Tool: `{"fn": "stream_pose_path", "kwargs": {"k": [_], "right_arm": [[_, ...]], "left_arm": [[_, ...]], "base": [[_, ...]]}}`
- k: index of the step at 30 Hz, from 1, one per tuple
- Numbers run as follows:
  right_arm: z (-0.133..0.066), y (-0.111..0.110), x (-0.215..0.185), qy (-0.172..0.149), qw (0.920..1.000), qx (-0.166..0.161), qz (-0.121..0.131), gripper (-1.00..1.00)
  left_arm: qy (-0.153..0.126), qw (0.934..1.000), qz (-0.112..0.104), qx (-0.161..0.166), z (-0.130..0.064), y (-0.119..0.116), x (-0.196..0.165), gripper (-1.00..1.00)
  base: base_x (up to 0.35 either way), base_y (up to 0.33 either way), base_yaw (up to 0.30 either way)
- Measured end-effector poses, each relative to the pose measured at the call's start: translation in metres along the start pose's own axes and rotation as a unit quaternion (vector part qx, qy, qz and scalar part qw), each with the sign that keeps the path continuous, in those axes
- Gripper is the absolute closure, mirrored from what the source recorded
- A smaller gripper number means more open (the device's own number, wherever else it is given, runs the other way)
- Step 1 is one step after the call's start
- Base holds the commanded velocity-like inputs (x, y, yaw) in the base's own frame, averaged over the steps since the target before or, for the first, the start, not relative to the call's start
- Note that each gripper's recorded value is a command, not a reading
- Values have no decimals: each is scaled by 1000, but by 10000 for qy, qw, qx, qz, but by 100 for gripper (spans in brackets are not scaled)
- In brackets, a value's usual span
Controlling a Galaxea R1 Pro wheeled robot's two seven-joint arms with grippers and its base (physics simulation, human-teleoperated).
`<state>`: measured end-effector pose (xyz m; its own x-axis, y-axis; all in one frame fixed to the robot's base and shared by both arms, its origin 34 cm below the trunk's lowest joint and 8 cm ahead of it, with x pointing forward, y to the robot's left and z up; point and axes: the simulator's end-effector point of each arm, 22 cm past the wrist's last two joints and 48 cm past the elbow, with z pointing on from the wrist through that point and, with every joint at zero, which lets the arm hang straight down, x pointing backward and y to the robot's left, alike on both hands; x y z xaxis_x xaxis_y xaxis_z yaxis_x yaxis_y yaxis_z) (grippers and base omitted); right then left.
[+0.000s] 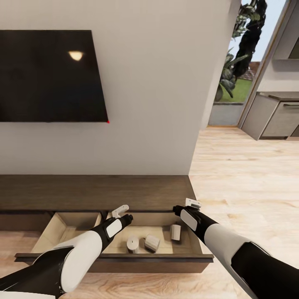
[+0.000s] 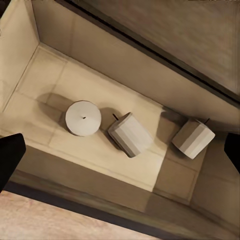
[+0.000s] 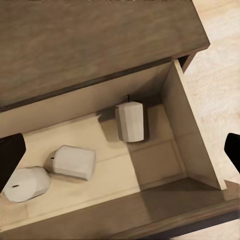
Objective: Place each of the two pumpkins and all three candles from the living room inside a cabinet in the living room (use any cabinet), then make sure every cabinet is closed, and position the cauldron so it is next to a table in the living room.
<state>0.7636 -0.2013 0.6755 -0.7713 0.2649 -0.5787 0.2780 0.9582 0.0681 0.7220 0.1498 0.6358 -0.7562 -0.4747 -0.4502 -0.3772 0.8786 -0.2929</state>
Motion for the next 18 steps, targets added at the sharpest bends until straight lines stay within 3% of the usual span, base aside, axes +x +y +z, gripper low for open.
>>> {"fn": "stream_pose_path", "kwargs": {"k": [18], "right_arm": [[-13, 2, 0, 52, 10000, -4, -2, -100]], "left_arm": [[17, 10000, 1, -8, -14, -3, -6, -100]], "base": [[0, 0, 0]]}}
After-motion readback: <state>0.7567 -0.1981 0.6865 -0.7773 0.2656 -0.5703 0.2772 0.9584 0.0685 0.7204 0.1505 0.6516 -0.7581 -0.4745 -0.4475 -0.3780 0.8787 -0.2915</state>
